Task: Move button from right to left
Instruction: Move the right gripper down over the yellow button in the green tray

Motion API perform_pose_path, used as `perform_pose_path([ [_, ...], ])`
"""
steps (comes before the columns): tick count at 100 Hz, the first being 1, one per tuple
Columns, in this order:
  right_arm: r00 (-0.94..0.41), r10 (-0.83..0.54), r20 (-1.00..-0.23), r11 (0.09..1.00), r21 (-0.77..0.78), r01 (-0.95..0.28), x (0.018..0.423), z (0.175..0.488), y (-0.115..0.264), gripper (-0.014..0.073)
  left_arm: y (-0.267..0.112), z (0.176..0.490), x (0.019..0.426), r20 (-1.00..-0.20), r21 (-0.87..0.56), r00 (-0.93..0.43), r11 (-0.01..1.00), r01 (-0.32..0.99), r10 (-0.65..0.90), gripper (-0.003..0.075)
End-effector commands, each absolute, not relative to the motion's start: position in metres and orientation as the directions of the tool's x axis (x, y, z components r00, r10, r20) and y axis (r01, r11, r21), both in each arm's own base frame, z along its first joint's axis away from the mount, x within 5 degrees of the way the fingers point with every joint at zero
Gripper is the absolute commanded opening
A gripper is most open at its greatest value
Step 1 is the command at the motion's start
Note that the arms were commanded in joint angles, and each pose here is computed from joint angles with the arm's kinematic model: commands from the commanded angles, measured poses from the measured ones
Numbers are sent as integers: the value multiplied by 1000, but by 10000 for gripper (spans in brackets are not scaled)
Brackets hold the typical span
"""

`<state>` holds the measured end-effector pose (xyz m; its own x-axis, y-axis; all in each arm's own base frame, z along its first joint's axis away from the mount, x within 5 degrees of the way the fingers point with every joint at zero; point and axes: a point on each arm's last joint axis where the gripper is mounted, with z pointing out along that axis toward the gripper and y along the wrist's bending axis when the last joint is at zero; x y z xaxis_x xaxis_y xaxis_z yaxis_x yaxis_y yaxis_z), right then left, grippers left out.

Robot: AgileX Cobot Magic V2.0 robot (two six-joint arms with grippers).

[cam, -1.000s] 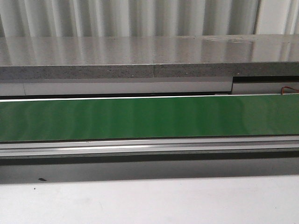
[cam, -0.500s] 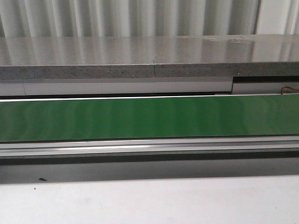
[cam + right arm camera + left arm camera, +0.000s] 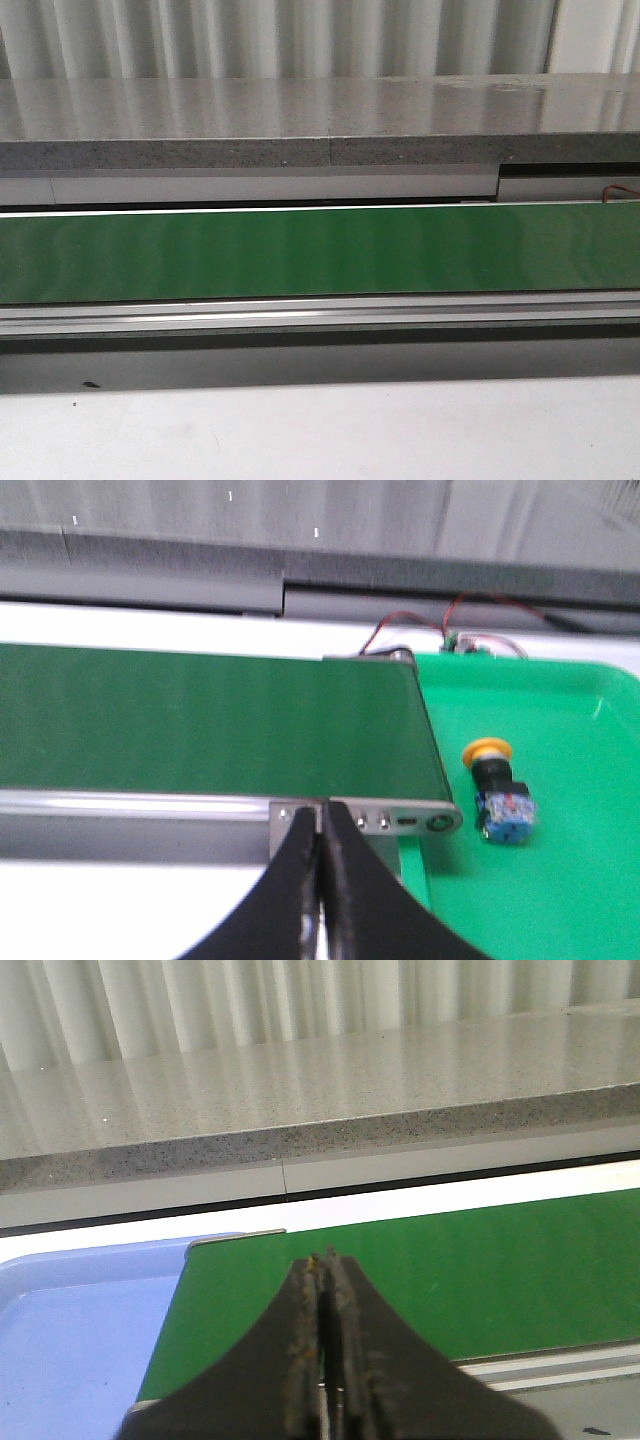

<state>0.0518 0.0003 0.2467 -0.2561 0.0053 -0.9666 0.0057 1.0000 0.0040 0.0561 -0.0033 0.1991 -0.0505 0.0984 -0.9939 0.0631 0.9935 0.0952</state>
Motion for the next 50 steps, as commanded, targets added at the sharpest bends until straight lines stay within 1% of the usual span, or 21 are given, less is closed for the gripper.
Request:
perform_pose_path([
  [1,-259,-14,-966,1000,-18,12,58,273,-1,-68,-3,195,55,-996,85,24,995,56,84,-20],
  [12,-341,-13,-940,1000,-18,10,69,289,-1,-68,-3,195,55,-996,85,24,995,56,84,-21],
  [31,-446,-4,-895,1000,-7,6,96,302,-1,-68,-3,195,55,-996,85,24,995,56,84,-20],
  [45,-558,-2,-830,1000,-4,3,115,314,-1,-66,-3,195,55,-996,85,24,995,56,84,-20],
  [50,-609,-1,-793,1000,-3,1,124,316,-2,-64,-3,195,55,-996,85,24,995,56,84,-20],
])
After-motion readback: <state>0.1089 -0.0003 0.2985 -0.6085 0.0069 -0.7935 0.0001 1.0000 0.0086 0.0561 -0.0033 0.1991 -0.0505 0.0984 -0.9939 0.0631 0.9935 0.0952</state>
